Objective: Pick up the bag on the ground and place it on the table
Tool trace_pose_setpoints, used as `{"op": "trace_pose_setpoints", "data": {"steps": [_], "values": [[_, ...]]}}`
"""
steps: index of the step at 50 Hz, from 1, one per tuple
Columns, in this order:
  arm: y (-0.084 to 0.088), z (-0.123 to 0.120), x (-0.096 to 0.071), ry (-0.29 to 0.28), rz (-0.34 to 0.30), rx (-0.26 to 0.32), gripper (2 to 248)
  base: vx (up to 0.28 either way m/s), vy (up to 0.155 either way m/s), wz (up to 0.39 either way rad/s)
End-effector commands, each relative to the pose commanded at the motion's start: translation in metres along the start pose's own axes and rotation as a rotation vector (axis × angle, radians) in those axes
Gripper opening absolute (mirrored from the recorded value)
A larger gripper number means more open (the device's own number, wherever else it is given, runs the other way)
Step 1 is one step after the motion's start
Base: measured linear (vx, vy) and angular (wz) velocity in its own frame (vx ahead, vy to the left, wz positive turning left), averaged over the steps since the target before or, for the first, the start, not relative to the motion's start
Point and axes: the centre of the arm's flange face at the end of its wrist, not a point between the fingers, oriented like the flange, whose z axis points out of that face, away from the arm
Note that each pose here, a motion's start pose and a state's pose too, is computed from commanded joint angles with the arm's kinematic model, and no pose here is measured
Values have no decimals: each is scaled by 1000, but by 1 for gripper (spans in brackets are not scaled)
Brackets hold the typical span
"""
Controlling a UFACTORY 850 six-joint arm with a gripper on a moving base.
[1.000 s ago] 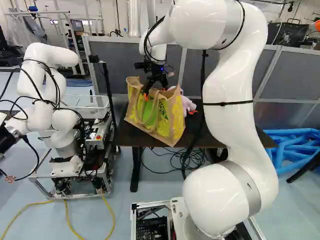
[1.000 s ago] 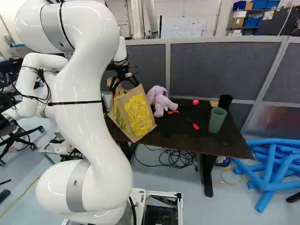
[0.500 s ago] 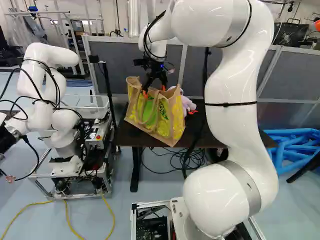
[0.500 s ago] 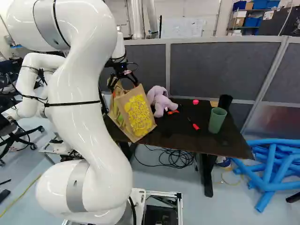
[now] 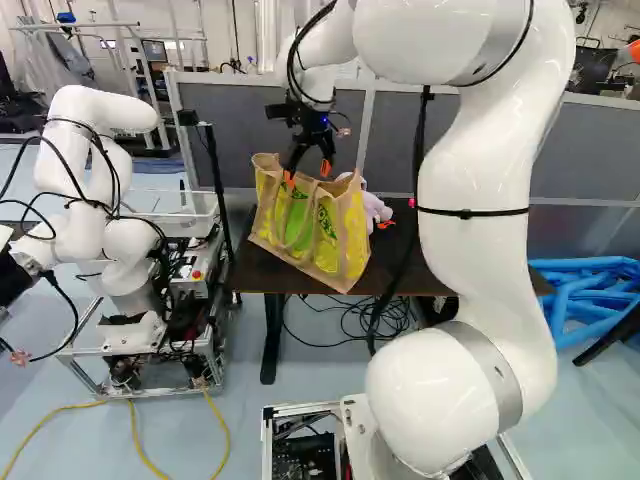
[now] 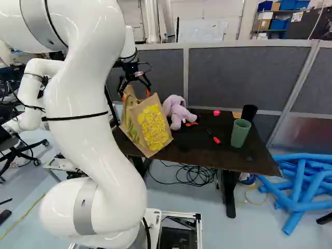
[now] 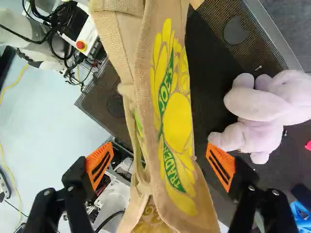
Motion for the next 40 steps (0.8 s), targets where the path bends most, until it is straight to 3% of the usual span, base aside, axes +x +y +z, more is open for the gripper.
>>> {"op": "trace_pose_setpoints", "data": {"steps": [40], "values": [[-9,-62,-17,20,-2,-8,247,0,0,0]]}}
